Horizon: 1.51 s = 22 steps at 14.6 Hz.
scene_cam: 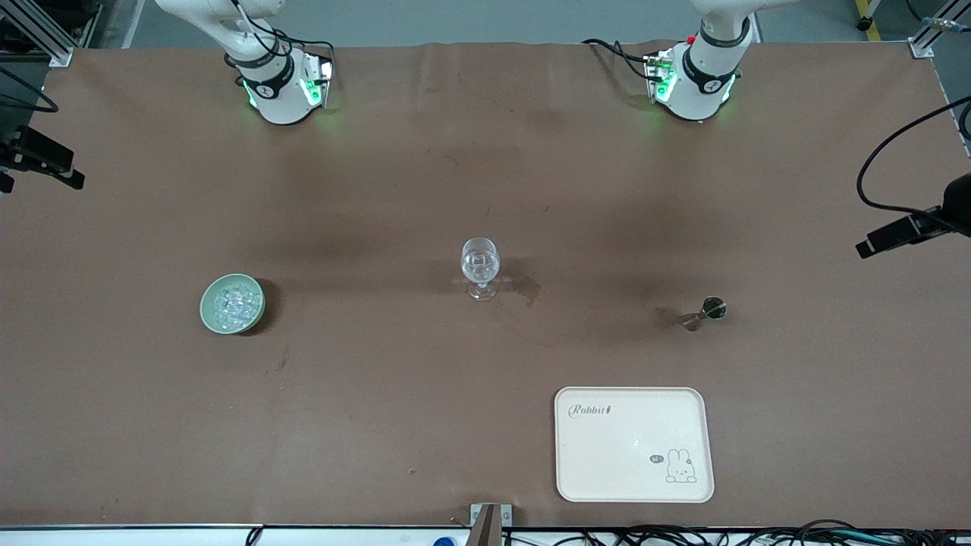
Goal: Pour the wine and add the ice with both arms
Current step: 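Reach the right gripper to the ice bowl while the left gripper reaches the jigger, then grasp an ice cube with the right gripper while the left gripper grasps the jigger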
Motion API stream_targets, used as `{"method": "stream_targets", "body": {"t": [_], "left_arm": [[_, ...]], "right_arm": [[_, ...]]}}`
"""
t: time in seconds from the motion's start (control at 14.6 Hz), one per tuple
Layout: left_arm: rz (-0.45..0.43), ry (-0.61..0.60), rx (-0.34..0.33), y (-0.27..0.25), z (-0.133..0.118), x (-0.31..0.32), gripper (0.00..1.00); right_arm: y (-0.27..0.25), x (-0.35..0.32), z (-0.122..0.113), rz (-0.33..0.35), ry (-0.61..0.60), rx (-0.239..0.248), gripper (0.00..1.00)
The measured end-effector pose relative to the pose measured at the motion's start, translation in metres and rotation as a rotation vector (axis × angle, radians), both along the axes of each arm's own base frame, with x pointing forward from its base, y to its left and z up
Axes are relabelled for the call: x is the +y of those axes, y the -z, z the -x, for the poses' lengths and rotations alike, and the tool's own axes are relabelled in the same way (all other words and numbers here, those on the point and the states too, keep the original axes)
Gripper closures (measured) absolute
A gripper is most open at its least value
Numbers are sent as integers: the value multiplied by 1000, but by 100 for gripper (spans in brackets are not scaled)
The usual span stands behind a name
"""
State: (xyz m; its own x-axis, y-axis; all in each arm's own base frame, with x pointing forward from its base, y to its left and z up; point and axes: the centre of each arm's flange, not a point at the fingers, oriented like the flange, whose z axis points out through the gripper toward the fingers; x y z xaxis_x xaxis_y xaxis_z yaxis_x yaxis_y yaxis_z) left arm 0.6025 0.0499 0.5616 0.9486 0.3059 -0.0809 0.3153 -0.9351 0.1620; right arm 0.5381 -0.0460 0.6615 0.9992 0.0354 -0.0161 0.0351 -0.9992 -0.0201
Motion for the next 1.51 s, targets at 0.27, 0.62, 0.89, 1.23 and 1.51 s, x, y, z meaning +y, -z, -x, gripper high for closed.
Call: {"method": "stream_targets", "body": {"t": [0.27, 0.62, 0.89, 1.23, 1.51], "left_arm": [[124, -182, 100, 46, -17, 6, 0], [260, -412, 285, 133, -38, 24, 1], [360, -580, 434, 208, -46, 44, 3], [536, -733, 571, 281, -47, 67, 2], [681, -815, 667, 338, -45, 70, 3]], "right_arm": [[13, -3, -13, 3, 4, -18, 2], [66, -16, -46, 6, 25, -2, 1], [141, -23, -67, 12, 37, -30, 1], [232, -22, -77, 16, 35, -27, 2], [295, -16, -78, 17, 26, -12, 4]]}}
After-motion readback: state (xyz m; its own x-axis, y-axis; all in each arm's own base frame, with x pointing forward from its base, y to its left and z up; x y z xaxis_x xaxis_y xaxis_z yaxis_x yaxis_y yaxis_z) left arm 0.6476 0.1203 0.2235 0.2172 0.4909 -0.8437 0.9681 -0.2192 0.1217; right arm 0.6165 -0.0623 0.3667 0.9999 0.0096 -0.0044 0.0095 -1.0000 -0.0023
